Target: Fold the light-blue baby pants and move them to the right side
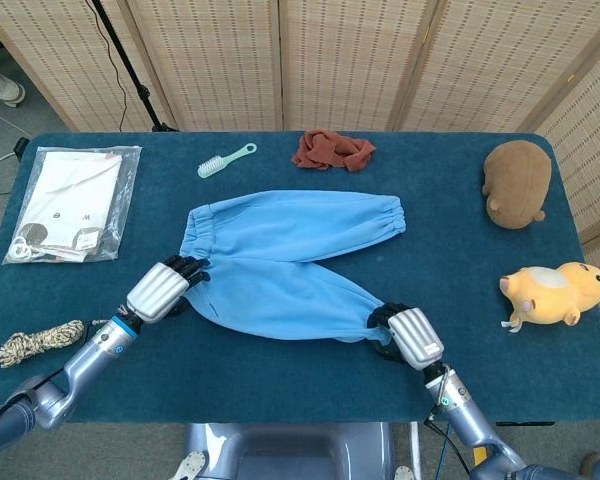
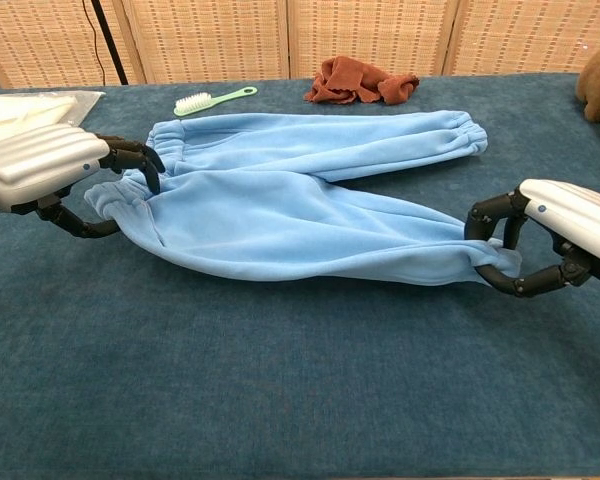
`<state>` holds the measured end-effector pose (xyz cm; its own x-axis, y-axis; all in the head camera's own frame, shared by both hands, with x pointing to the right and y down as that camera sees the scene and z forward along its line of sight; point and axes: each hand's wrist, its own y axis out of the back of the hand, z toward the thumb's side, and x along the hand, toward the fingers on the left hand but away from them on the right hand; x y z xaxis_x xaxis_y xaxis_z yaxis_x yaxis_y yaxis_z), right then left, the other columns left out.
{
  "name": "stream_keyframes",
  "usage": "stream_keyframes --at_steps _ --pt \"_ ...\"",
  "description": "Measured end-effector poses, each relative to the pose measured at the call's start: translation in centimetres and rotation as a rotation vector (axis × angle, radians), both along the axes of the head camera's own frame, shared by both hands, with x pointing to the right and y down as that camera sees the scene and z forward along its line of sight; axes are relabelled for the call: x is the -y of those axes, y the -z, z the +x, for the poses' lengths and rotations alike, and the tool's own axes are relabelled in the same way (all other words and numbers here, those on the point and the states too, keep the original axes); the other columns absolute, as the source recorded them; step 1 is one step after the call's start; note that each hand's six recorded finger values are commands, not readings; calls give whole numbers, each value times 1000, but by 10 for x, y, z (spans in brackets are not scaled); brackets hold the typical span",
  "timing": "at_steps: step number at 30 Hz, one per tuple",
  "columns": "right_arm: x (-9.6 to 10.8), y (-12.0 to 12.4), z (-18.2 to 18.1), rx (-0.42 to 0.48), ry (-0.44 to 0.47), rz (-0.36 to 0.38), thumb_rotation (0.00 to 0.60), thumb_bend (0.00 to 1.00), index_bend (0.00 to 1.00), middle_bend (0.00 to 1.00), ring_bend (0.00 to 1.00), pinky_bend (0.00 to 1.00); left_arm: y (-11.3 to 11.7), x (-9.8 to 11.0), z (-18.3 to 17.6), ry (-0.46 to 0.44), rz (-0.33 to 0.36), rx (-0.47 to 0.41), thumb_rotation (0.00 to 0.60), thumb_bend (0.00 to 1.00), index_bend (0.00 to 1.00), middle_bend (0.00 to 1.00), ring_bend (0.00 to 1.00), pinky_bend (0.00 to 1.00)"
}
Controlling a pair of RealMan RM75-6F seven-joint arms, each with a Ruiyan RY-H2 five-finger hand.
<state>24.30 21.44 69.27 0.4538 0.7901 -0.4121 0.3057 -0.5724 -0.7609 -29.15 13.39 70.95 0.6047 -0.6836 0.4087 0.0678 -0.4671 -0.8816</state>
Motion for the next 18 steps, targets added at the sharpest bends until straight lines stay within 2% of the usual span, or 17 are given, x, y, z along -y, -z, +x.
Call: stream_keyframes --at_steps 4,9,14,18 --pt "0 -1 0 5 -7 -8 600 570 608 515 402 462 -2 -1 -1 -7 21 11 600 327 608 447 395 434" --pt "0 -1 1 9 -13 -15 600 570 608 515 402 462 -9 -2 -3 -5 8 40 600 332 632 467 416 453" --pt "2 0 2 14 -24 -15 600 575 609 515 402 462 -11 0 -5 11 5 45 600 377 668 501 453 505" --pt "5 1 4 17 -34 -15 600 575 611 517 402 462 -10 3 -6 26 -3 40 600 449 668 502 458 516"
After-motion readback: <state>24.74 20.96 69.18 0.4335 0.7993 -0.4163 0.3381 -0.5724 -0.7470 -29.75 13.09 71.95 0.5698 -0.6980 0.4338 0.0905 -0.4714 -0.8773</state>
